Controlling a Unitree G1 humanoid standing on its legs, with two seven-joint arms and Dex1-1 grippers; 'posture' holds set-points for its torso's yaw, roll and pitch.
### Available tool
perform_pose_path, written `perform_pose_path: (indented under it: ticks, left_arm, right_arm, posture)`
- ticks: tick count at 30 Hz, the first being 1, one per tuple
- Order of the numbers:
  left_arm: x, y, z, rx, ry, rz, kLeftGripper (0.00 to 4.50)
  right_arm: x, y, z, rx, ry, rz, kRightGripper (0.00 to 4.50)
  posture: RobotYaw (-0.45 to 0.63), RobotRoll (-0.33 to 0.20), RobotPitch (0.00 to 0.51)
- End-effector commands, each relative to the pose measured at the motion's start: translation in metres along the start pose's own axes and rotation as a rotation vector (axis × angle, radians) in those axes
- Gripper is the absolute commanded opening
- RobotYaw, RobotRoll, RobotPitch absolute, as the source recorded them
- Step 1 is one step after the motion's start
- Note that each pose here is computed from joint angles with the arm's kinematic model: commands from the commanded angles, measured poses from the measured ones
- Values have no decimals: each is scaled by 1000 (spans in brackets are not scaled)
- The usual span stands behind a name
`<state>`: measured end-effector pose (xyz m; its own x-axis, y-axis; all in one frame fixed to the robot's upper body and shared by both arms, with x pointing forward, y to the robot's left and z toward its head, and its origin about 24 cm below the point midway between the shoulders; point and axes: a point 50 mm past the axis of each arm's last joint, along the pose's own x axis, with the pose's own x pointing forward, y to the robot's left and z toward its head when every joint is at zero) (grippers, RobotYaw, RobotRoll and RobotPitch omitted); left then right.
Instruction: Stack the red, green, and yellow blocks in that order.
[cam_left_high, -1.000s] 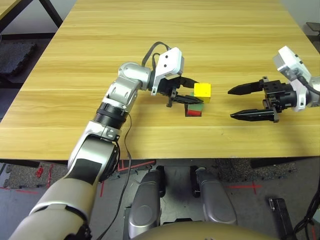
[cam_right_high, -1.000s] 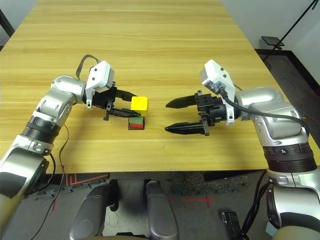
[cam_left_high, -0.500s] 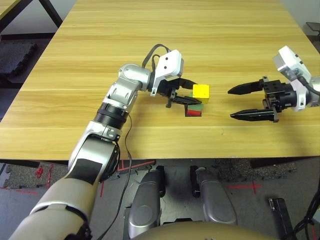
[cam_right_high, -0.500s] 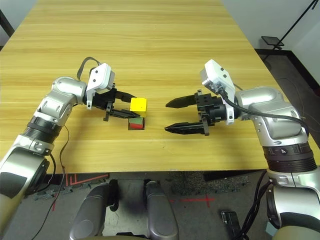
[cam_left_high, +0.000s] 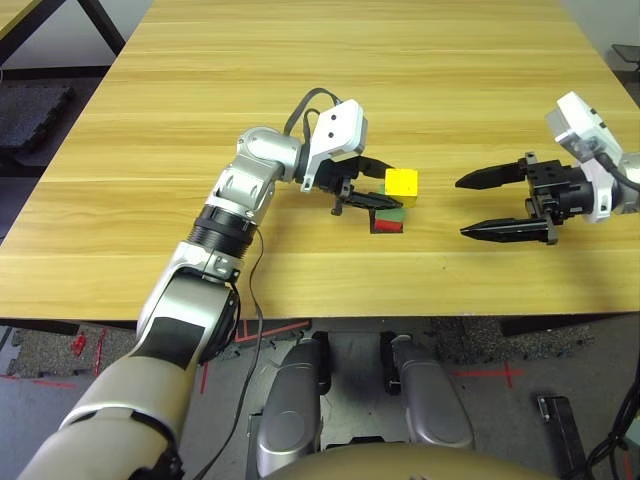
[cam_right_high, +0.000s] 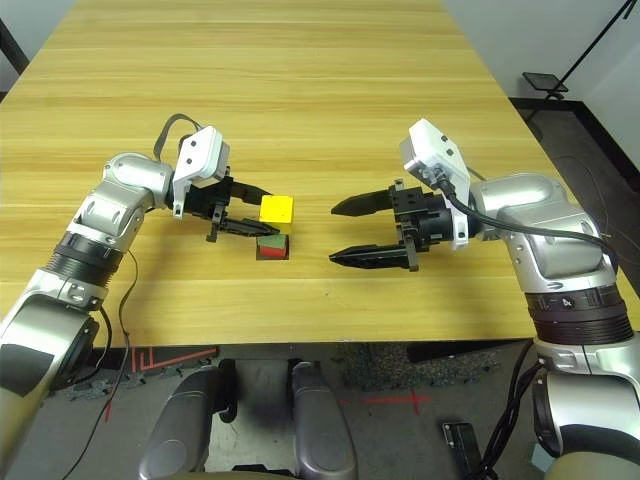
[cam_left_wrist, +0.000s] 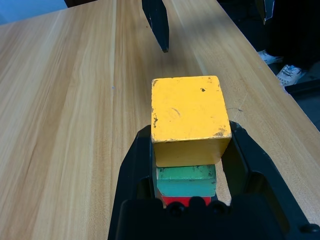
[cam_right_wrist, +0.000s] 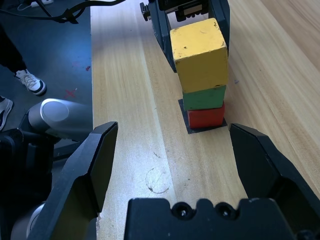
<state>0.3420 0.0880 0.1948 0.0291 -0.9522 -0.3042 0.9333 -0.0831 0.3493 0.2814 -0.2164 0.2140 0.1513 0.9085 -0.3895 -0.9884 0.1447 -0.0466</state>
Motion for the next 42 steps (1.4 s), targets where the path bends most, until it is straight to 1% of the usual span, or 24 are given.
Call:
perform_pose_path:
  ticks: [1, 20, 21, 25, 28, 29, 37, 42]
  left_arm:
    - [0, -1, -2, -8, 17, -14, 1915]
    - [-2, 0, -5, -21, 44, -20, 1915]
    - [-2, 0, -6, -22, 46, -19, 2259]
    - [-1, 1, -5, -16, 44, -5, 3305]
    - [-1, 3, -3, -20, 36, 0, 4326]
    - [-1, 3, -2, -18, 37, 2, 4493]
    - [-3, 4, -4, -29, 56, 0, 4493]
    - [-14, 3, -5, -40, 72, -27, 4493]
  right_arm:
    - [2, 1, 1, -8, 3, 13, 4500]
    - [2, 1, 0, -5, -1, 21, 4500]
    - [2, 1, 0, -4, -1, 21, 4500]
    - [3, 2, -1, -2, -3, 26, 4500]
    - [3, 2, -1, -2, -4, 26, 4500]
    - [3, 2, -1, -2, -4, 25, 4500]
    - [4, 2, 0, -6, -4, 27, 4500]
    - [4, 1, 0, -8, -3, 25, 4500]
  posture:
    - [120, 48, 226]
    - [123, 48, 232]
    - [123, 48, 232]
    - [121, 50, 231]
    - [121, 50, 231]
    - [121, 51, 226]
    - [120, 51, 222]
    - [125, 48, 219]
